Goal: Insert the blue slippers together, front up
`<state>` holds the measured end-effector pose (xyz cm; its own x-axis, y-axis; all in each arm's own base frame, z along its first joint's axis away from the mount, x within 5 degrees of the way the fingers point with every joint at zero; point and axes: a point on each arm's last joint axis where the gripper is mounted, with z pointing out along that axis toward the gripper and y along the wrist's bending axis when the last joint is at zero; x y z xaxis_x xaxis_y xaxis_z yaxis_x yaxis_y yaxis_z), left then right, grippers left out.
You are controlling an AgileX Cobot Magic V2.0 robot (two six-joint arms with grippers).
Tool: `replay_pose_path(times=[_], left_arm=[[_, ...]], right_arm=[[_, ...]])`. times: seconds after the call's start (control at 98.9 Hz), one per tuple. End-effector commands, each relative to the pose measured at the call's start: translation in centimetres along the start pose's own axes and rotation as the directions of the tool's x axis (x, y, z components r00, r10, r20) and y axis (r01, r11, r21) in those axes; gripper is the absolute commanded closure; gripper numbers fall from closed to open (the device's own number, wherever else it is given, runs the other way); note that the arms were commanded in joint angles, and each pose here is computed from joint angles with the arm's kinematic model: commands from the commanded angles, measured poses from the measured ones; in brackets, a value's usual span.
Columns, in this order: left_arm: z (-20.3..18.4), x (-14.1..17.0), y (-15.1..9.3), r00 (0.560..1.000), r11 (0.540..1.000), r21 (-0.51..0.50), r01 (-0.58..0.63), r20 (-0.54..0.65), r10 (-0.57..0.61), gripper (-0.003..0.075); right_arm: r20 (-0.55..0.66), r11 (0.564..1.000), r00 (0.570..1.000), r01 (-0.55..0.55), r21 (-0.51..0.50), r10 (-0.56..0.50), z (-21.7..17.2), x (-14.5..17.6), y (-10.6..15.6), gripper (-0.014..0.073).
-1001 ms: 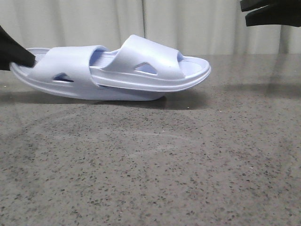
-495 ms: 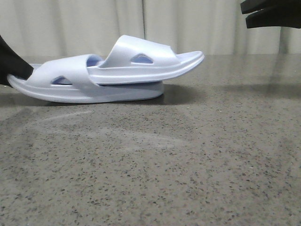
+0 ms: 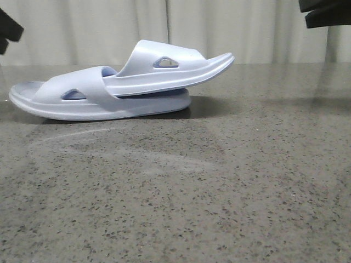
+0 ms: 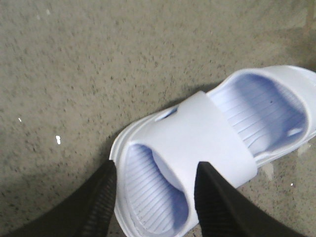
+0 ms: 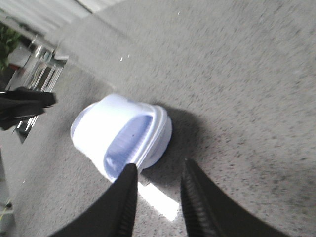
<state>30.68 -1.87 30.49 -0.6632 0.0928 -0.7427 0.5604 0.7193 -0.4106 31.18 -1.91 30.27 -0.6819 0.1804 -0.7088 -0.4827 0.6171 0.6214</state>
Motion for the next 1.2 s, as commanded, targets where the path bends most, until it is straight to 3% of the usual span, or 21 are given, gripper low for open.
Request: replay_pose_path(times=[0.0, 0.051, 0.192, 0.273, 0.364, 0.566, 0.738, 0.829, 0.961, 1.092, 1.193], left_arm=[[-3.2, -2.4, -3.3, 0.988, 0.996, 0.001, -0.088, 0.128, 0.087, 0.0400], [-4.0, -2.7, -4.2, 0.981, 0.993, -0.021, -0.113, 0.157, 0.115, 0.0400], [-5.9, -3.3, -6.7, 0.956, 0.982, -0.068, -0.175, 0.228, 0.186, 0.0438], [-6.9, -3.5, -8.1, 0.935, 0.971, -0.103, -0.216, 0.265, 0.236, 0.0535], [-8.0, -3.8, -9.9, 0.900, 0.951, -0.152, -0.270, 0.312, 0.305, 0.0708], [-10.0, -4.2, -13.2, 0.809, 0.913, -0.272, -0.304, 0.432, 0.398, 0.0705], [-11.1, -2.9, -14.4, 0.726, 0.844, -0.450, -0.293, 0.469, 0.502, 0.0705], [-11.3, -1.6, -14.6, 0.701, 0.833, -0.498, -0.242, 0.504, 0.505, 0.0705], [-10.2, 0.9, -14.2, 0.716, 0.836, -0.506, -0.213, 0.501, 0.486, 0.0705], [-9.0, 3.8, -13.5, 0.753, 0.875, -0.467, -0.130, 0.528, 0.394, 0.0705], [-8.5, 6.3, -12.7, 0.768, 0.867, -0.489, -0.098, 0.517, 0.378, 0.0705]], right_arm=[[0.049, 0.992, 0.997, 0.071, -0.109, -0.066, -1.9, -1.2, 3.2, 0.0435], [0.056, 0.991, 0.996, 0.081, -0.103, -0.076, -2.1, -1.3, 3.5, 0.0478], [0.073, 0.988, 0.990, 0.124, -0.089, -0.118, -2.3, -1.5, 4.9, 0.0703], [0.091, 0.984, 0.984, 0.160, -0.072, -0.154, -2.5, -1.6, 6.1, 0.0683], [0.119, 0.978, 0.973, 0.205, -0.040, -0.199, -2.6, -1.8, 7.7, 0.0683], [0.218, 0.955, 0.931, 0.270, 0.123, -0.291, -3.4, -1.4, 10.8, 0.0683], [0.300, 0.927, 0.896, 0.243, 0.284, -0.327, -4.0, 0.4, 12.0, 0.0683], [0.318, 0.912, 0.886, 0.226, 0.343, -0.339, -4.0, 1.7, 12.1, 0.0683], [0.286, 0.883, 0.878, 0.258, 0.392, -0.384, -3.2, 4.1, 12.2, 0.0683], [0.253, 0.841, 0.870, 0.274, 0.467, -0.424, -3.1, 7.3, 11.7, 0.0683], [0.238, 0.821, 0.876, 0.254, 0.511, -0.419, -3.4, 10.1, 10.9, 0.0683]])
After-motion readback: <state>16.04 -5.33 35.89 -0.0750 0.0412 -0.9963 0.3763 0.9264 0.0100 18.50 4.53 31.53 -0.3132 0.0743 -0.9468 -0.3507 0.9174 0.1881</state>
